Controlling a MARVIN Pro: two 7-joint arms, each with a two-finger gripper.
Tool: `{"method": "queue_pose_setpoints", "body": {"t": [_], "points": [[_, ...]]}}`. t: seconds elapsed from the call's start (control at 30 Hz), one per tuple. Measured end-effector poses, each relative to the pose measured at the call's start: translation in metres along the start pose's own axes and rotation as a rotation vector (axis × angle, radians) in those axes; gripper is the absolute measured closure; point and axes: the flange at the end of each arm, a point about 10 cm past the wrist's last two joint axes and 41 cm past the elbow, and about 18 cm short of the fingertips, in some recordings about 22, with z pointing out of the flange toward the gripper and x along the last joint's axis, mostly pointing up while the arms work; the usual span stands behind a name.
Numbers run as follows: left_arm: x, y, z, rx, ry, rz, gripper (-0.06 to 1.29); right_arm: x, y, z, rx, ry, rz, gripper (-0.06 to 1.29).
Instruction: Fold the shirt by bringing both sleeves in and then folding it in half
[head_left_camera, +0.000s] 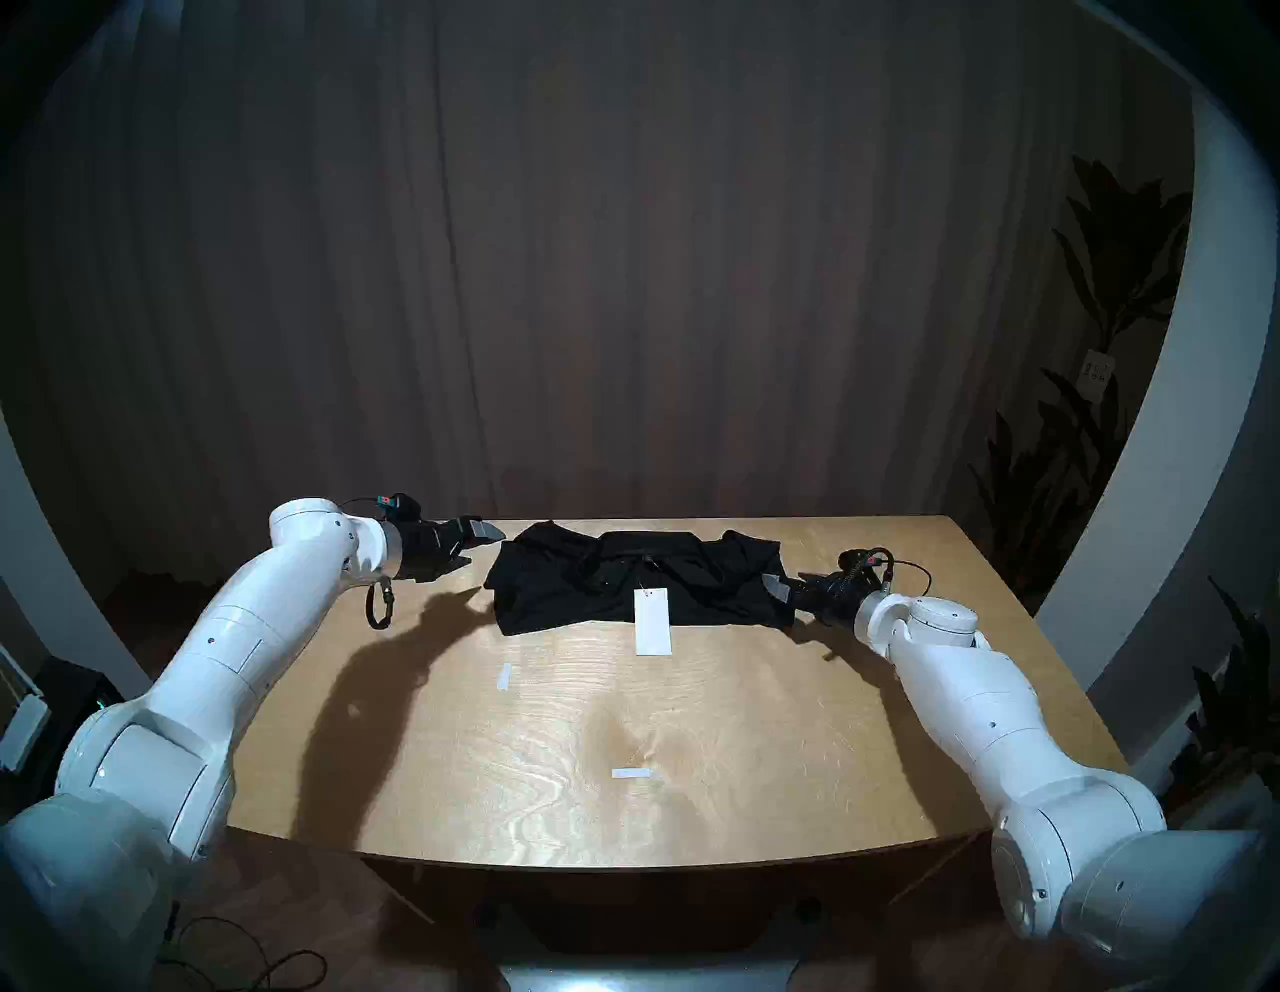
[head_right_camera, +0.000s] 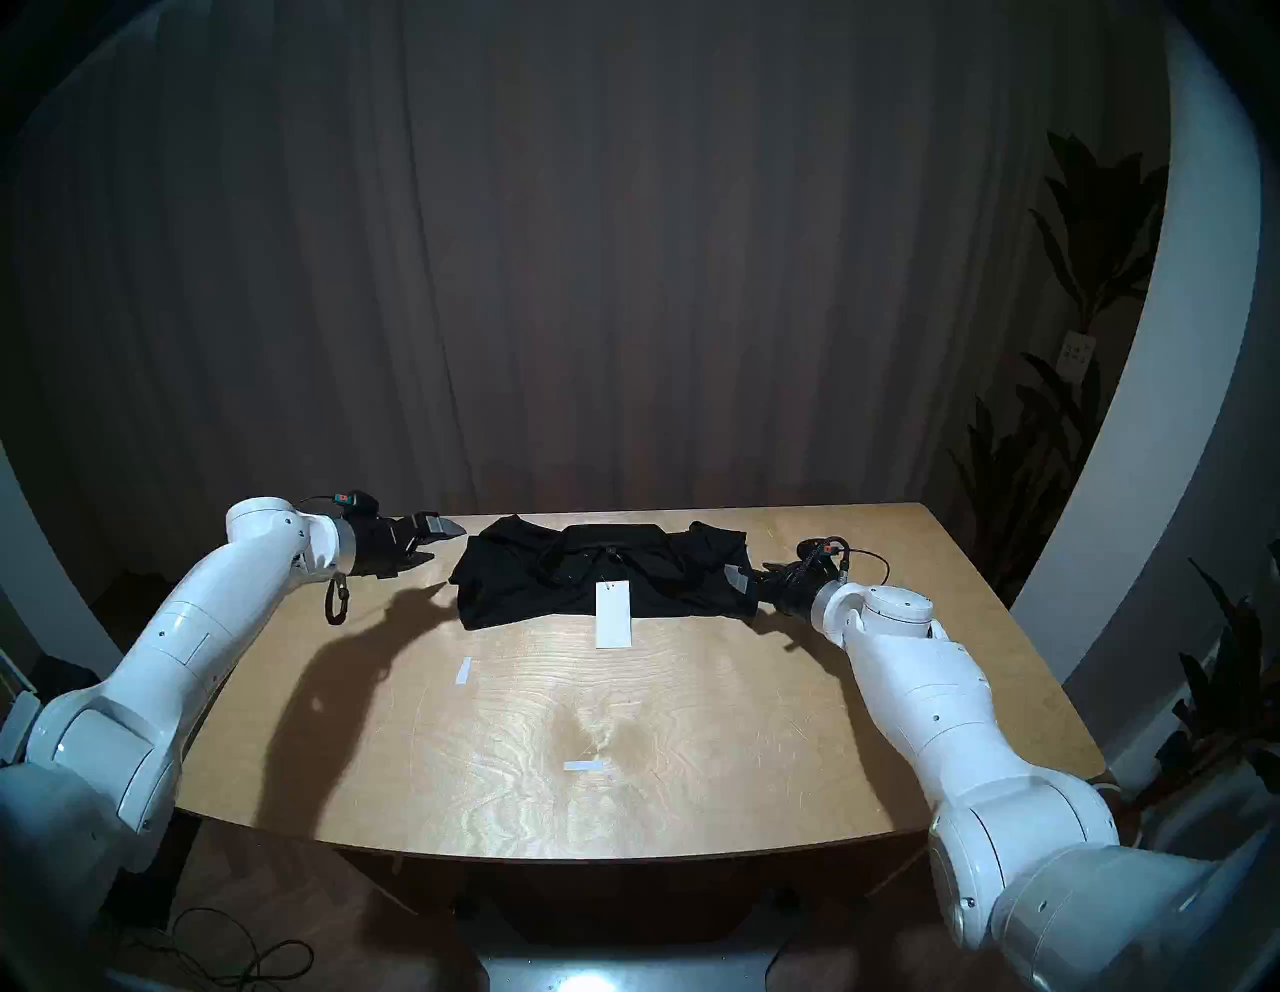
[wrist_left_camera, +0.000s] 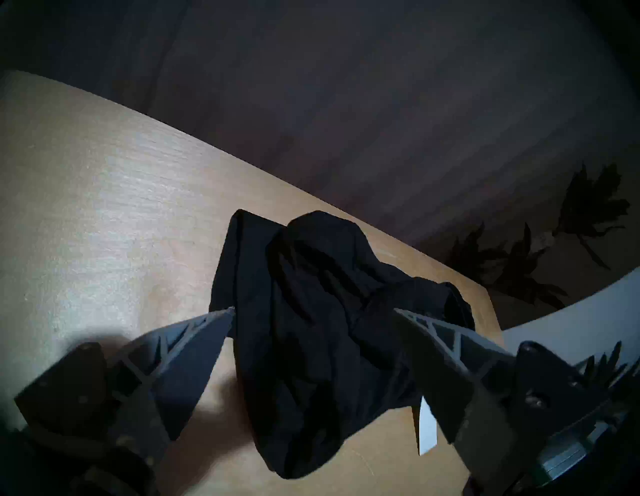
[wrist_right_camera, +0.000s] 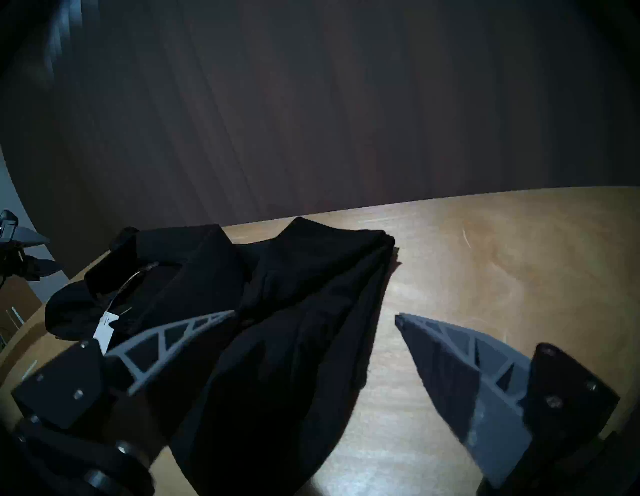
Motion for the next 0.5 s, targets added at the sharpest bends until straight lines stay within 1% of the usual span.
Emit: {"method": "queue_pose_setpoints", "body": {"t": [0.07,0.13,0.17,0.23,0.3,0.4,0.5], "points": [[0.001,0.002,-0.008,-0.013,-0.005,0.015,0.09,0.015,0.005,-0.006,-0.009,0.022,-0.012,0.0],[0.001,0.003,-0.013,-0.018,-0.009,0.022,0.1,0.024,0.007,-0.009,-0.015,0.033,-0.022,0.0],[0.0,0.002,-0.018,-0.023,-0.015,0.028,0.11,0.036,0.01,-0.012,-0.025,0.047,-0.034,0.0],[-0.001,0.002,-0.02,-0.025,-0.019,0.031,0.11,0.043,0.011,-0.014,-0.031,0.056,-0.041,0.0],[-0.004,0.002,-0.025,-0.031,-0.028,0.037,0.11,0.054,0.011,-0.017,-0.039,0.067,-0.051,0.0],[-0.008,0.003,-0.03,-0.039,-0.04,0.046,0.11,0.065,0.008,-0.019,-0.048,0.066,-0.057,0.0],[-0.013,0.004,-0.035,-0.048,-0.053,0.055,0.11,0.071,0.004,-0.019,-0.061,0.041,-0.05,0.0]]}}
